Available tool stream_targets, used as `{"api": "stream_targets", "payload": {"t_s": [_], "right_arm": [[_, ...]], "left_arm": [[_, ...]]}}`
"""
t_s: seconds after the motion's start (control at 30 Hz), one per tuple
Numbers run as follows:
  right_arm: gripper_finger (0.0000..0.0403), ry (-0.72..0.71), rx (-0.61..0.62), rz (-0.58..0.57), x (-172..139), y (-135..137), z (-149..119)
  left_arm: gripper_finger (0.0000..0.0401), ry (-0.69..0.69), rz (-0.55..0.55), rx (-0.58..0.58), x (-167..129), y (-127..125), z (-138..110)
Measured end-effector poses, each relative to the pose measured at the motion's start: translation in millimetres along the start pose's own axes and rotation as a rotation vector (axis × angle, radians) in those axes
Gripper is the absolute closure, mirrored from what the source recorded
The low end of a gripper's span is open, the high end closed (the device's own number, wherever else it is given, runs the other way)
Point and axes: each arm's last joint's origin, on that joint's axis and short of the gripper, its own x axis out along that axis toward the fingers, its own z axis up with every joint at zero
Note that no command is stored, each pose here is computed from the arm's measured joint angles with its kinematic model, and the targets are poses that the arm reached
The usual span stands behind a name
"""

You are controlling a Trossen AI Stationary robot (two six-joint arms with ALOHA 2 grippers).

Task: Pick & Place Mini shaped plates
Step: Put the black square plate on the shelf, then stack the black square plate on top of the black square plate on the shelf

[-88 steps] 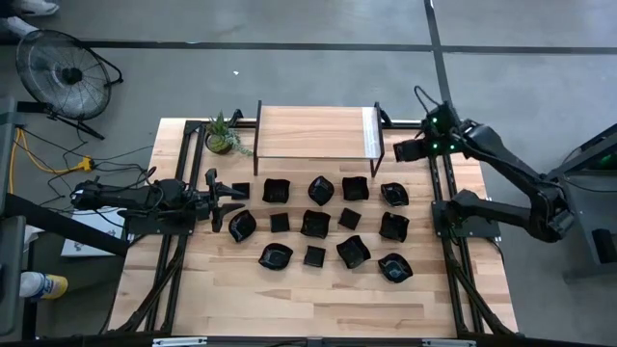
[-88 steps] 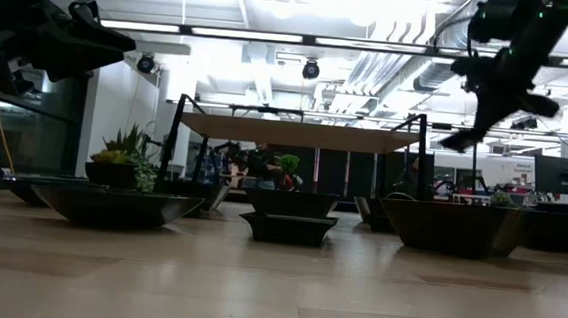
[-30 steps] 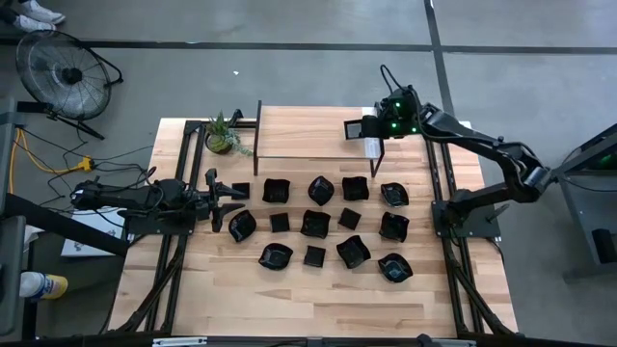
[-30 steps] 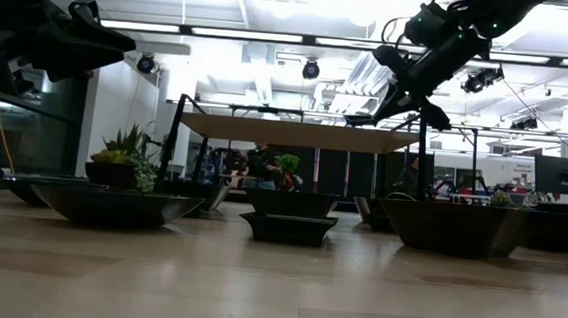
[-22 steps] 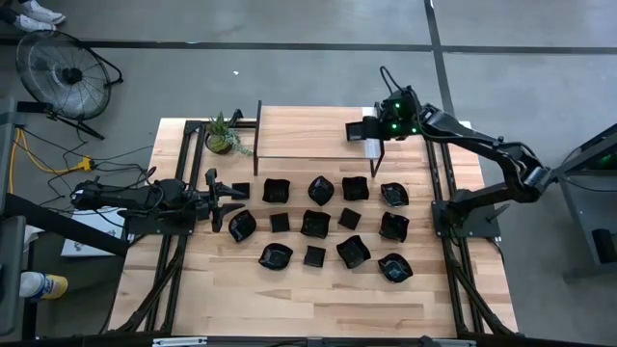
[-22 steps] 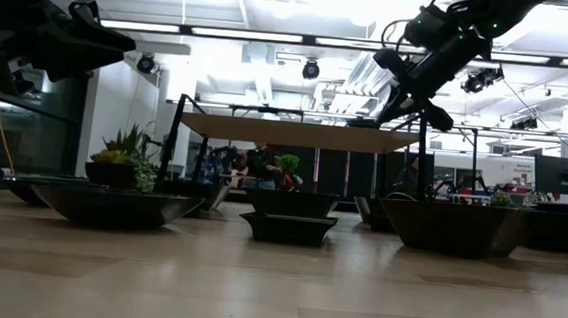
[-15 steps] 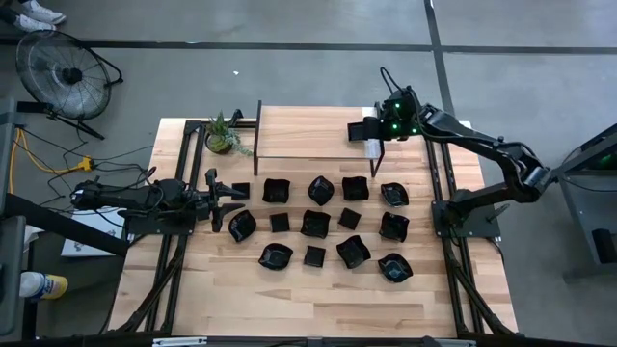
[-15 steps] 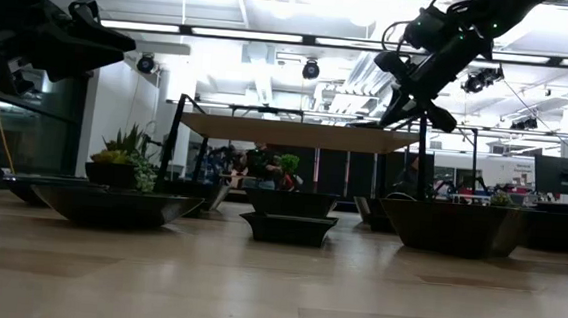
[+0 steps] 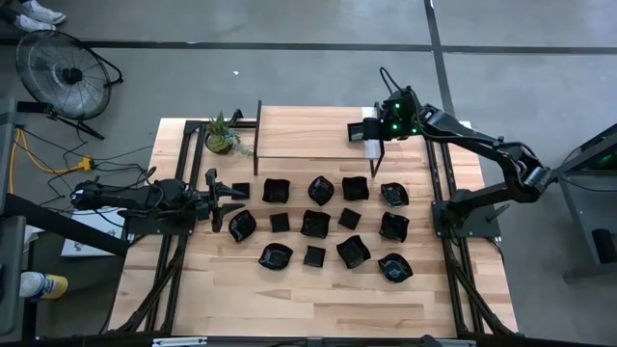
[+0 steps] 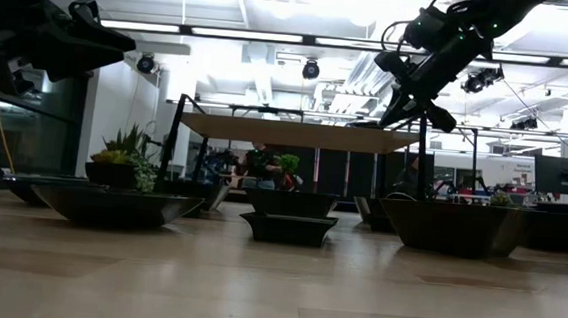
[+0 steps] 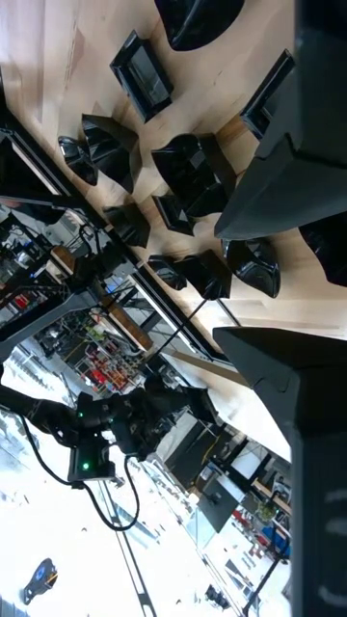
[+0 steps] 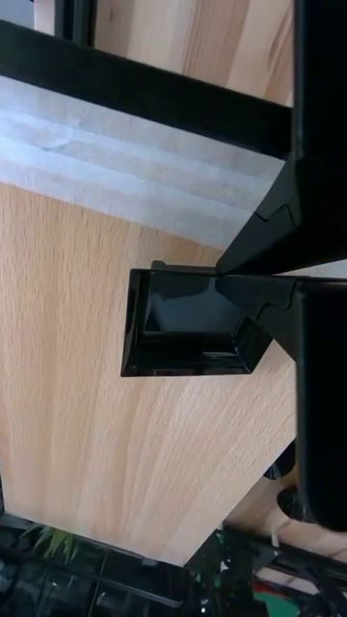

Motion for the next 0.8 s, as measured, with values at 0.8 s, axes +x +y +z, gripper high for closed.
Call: {"api": "stream_targets", "payload": {"t_s": [0.8], "right_arm": [[0.0285, -0.014, -0.069, 0.021, -1.0, 2.2, 1.9]], "left_arm": [[0.0247, 0.0, 0.0, 0.0, 0.0, -0.1, -0.1]]}}
